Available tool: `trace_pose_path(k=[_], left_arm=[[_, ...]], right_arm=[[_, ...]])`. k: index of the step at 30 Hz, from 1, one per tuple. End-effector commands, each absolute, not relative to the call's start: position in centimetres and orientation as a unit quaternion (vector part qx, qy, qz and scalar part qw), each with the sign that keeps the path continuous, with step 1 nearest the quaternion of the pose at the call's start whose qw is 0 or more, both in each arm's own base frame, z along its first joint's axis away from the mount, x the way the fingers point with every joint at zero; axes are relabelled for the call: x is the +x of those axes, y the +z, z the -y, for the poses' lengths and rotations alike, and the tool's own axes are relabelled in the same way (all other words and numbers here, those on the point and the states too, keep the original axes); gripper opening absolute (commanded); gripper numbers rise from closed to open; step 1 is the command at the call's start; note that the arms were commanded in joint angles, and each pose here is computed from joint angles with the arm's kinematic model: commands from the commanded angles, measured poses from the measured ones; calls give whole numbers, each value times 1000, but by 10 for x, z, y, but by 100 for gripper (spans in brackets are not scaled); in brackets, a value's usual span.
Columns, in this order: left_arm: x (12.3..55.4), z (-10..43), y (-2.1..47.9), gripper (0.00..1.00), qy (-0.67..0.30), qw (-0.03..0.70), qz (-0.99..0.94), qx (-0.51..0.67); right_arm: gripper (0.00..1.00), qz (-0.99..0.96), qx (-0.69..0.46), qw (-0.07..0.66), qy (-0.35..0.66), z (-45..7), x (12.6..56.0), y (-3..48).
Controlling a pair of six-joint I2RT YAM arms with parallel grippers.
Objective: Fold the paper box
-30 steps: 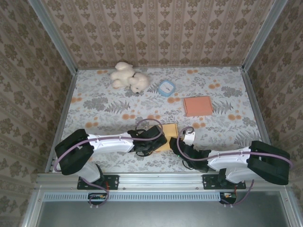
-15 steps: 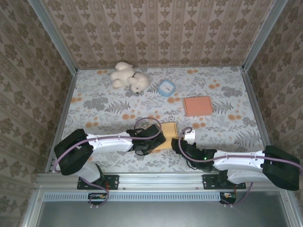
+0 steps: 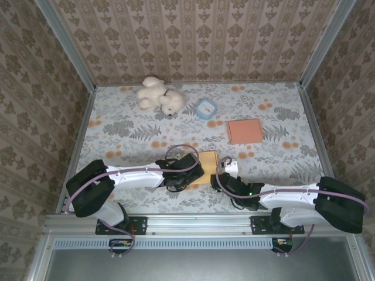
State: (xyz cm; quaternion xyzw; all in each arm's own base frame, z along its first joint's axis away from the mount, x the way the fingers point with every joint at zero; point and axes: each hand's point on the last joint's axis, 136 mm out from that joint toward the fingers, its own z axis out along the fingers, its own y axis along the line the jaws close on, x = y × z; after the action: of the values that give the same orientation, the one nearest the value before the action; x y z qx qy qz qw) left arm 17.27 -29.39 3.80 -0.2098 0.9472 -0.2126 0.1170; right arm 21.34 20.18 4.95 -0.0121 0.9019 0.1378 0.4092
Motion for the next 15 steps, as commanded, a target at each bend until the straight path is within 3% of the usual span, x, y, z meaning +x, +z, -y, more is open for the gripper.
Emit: trace_pose_path(k=[1,15], left_arm=[[158,247,11,84,-115,108,-966,-206],[159,248,10,84,-115,106,-966,-208]], right_arm=[[55,-902,-30,397,170,-220,217,53],[48,-900,-16,337,274,-251,209,54]])
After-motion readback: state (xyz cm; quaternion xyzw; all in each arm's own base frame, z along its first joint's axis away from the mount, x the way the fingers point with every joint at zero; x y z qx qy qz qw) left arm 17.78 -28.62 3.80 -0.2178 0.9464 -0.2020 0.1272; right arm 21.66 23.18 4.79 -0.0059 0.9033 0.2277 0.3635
